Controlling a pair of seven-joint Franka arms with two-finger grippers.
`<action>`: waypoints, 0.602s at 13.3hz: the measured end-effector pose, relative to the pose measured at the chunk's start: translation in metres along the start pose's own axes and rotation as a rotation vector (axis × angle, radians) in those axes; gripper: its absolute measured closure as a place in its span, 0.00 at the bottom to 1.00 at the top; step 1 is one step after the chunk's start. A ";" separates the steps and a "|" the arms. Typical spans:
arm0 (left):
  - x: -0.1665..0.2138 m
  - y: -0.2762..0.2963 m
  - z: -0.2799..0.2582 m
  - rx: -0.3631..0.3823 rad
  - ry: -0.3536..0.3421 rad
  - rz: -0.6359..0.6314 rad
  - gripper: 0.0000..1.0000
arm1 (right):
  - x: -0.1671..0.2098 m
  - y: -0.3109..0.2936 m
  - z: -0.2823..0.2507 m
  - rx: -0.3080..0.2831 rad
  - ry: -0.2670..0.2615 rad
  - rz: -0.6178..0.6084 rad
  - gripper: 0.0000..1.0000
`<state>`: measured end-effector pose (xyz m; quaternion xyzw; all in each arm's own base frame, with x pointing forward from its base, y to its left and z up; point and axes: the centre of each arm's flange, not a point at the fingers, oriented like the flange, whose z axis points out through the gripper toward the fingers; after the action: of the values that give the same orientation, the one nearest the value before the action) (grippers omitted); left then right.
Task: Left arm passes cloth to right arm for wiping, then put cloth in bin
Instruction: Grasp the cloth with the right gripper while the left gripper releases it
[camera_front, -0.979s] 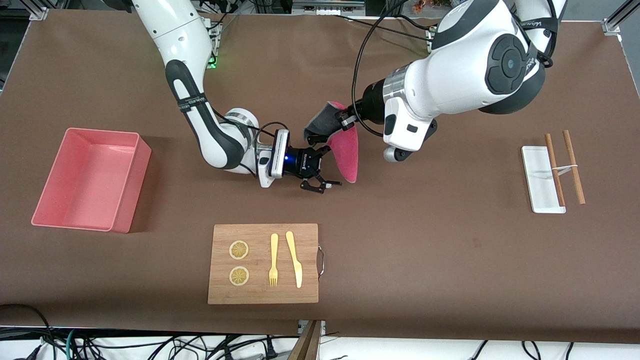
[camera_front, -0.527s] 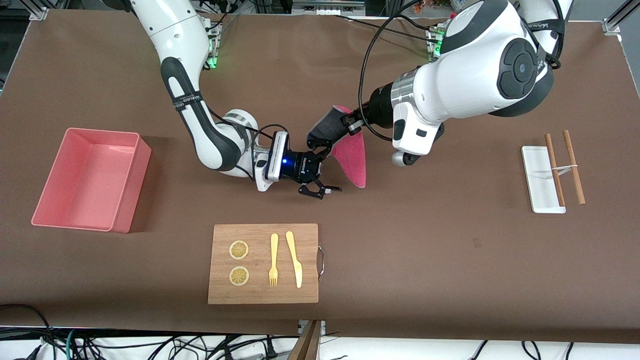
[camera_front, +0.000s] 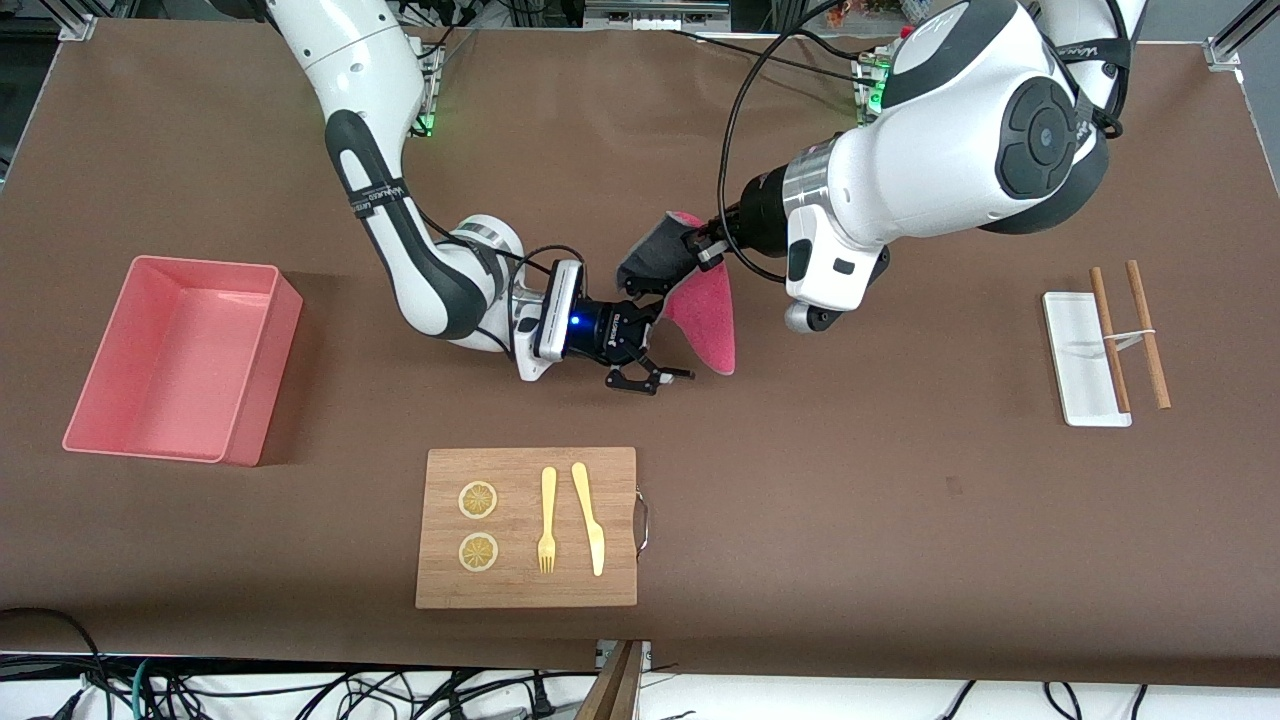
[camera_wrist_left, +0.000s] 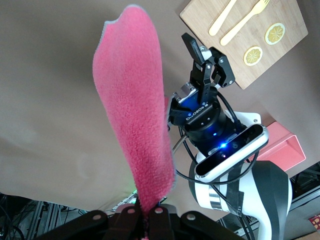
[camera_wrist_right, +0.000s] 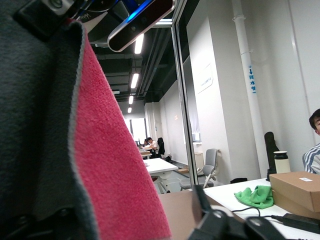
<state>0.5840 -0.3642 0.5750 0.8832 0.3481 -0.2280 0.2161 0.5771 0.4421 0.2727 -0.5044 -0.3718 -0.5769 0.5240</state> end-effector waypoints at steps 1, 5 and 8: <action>0.000 0.000 0.000 0.000 0.000 0.000 0.98 | 0.004 0.002 0.002 -0.004 -0.001 -0.007 0.40; 0.000 0.000 0.000 0.000 0.000 -0.001 0.98 | 0.008 0.004 0.004 -0.009 0.000 -0.014 0.85; 0.000 0.000 0.000 0.000 0.000 -0.002 0.98 | 0.010 0.009 0.000 -0.017 -0.002 -0.021 0.98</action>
<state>0.5841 -0.3639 0.5749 0.8829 0.3489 -0.2282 0.2159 0.5868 0.4386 0.2813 -0.5056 -0.3726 -0.5849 0.5133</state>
